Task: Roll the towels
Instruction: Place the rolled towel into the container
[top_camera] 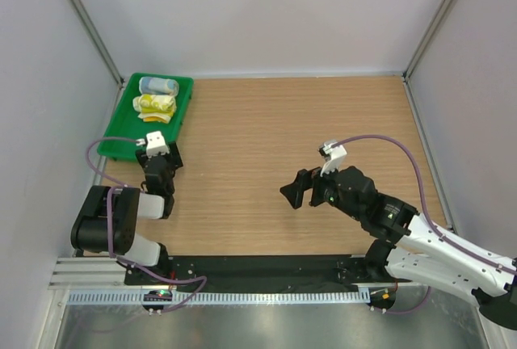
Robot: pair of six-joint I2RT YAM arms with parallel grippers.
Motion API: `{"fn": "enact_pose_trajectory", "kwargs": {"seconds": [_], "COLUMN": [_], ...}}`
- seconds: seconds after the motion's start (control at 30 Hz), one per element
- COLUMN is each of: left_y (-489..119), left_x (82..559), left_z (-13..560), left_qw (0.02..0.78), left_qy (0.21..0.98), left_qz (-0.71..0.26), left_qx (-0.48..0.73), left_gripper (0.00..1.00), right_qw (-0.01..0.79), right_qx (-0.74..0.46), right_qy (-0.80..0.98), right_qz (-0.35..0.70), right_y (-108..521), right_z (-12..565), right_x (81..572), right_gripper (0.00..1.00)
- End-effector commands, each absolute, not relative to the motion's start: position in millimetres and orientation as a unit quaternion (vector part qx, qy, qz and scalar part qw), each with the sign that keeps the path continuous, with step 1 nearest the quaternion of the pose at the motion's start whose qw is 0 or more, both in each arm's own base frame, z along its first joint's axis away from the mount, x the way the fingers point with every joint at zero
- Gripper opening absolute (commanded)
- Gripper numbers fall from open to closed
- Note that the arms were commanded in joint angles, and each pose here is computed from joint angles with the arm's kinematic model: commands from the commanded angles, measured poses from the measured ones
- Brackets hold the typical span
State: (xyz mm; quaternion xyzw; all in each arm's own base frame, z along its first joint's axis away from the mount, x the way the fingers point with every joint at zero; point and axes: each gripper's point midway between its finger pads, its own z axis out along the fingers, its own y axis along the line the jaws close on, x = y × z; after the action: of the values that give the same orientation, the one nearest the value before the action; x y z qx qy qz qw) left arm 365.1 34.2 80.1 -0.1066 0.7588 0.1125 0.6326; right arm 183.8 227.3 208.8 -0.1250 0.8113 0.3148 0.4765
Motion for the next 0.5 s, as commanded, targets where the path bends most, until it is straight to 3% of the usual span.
{"fn": "enact_pose_trajectory", "kwargs": {"seconds": [0.0,0.07,0.13,0.47], "left_y": [23,23,23,24], "left_x": [378,378,378,378], "left_z": [92,95,94,94], "left_qw": [0.651,0.656,0.656,0.655], "left_qy": [0.748,0.743,0.744,0.745], "left_qz": [0.074,0.074,0.074,0.075], "left_qx": [-0.103,-0.104,-0.105,-0.106], "left_gripper": [0.74,0.77,0.99,1.0], "right_qw": [0.494,0.491,0.491,0.541], "right_qx": [-0.12,-0.122,-0.124,-0.082], "right_qy": [0.794,0.796,0.796,0.809], "right_qz": [0.332,0.331,0.331,0.214], "right_y": [236,239,239,204], "right_z": [221,220,221,210], "right_x": [189,188,188,219], "right_gripper": [1.0,1.0,1.0,1.0]}}
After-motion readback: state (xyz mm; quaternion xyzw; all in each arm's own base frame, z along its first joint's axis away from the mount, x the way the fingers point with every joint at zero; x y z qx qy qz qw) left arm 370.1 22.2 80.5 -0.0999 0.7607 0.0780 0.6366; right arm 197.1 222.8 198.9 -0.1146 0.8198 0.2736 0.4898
